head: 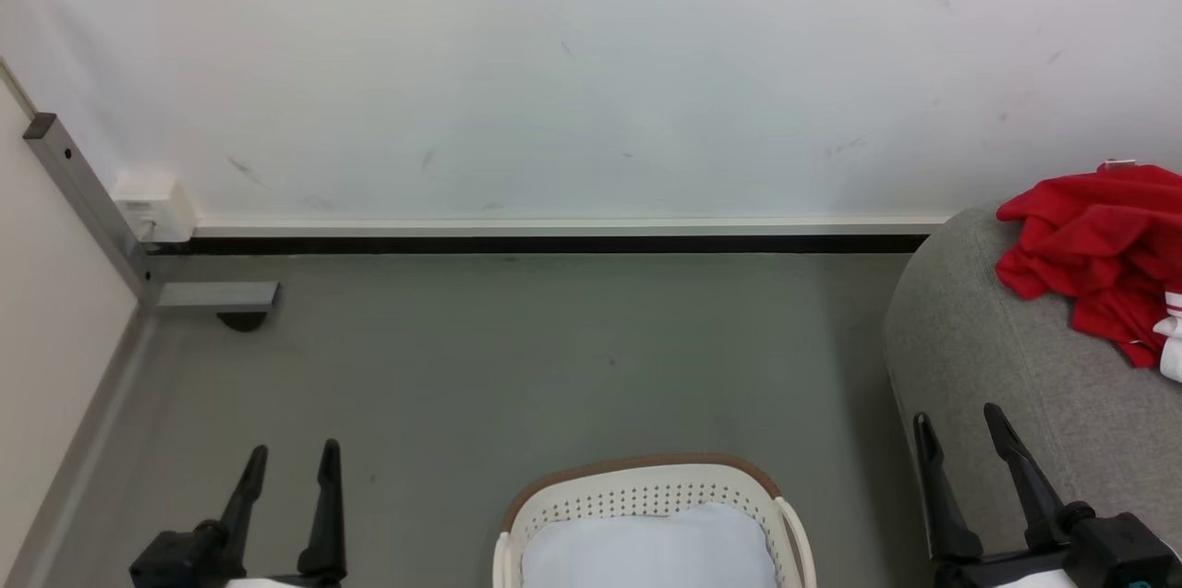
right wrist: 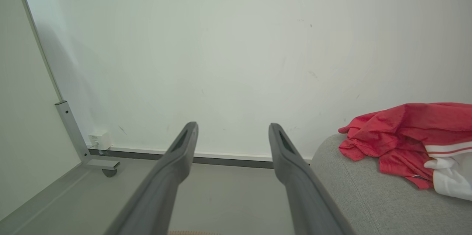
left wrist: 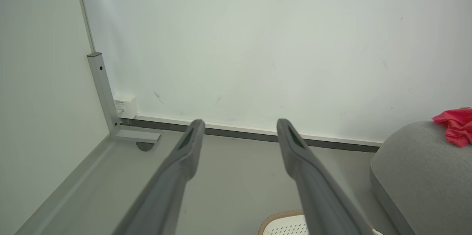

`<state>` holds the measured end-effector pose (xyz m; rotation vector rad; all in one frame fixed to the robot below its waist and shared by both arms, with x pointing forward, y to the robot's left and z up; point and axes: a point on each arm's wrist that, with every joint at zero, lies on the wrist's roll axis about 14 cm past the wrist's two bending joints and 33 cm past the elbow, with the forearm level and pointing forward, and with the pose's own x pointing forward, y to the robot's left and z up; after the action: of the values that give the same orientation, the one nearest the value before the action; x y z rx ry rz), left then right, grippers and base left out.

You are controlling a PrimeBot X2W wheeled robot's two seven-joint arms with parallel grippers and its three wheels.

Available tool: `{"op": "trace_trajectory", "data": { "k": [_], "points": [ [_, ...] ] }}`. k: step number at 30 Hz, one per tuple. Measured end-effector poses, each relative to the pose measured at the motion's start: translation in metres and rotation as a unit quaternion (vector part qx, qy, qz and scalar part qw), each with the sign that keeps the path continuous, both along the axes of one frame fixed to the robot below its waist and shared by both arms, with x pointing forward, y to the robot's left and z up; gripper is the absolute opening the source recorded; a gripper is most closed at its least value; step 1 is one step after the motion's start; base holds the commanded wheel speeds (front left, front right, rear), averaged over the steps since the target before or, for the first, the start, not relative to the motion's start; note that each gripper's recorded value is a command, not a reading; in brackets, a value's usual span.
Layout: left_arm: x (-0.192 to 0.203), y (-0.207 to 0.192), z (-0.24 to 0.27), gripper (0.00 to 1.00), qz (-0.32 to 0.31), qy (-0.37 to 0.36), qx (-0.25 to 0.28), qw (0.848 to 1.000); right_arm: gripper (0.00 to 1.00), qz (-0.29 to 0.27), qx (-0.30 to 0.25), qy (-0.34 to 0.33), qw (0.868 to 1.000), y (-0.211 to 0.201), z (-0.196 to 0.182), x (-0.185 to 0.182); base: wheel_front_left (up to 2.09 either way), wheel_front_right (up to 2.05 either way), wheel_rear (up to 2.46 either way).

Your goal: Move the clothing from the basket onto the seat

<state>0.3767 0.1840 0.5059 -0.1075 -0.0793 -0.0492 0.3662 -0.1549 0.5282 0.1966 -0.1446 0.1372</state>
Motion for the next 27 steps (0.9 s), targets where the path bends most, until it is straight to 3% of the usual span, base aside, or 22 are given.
{"op": "trace_trajectory", "data": {
  "k": [7,8,13,27],
  "points": [
    [0.0,0.0,-0.002,1.0,0.001,0.003,-0.002,1.0,1.0,-0.006,0.001,0.002,1.0,-0.003,-0.001,0.0,0.0,0.0,0.0],
    [0.0,-0.001,-0.004,0.0,0.001,0.006,-0.002,1.0,0.0,-0.006,0.001,0.004,1.0,-0.003,-0.003,-0.001,0.0,0.0,0.0],
    [-0.006,0.0,-0.022,0.0,0.007,0.04,-0.02,0.999,0.0,-0.007,0.016,0.032,0.999,-0.003,-0.019,-0.006,0.0,0.0,0.0],
    [-0.005,0.009,-0.026,0.0,0.03,0.057,-0.153,0.986,0.0,-0.027,0.14,0.066,0.988,-0.017,-0.027,-0.004,0.0,0.0,0.0]
  ]
}}
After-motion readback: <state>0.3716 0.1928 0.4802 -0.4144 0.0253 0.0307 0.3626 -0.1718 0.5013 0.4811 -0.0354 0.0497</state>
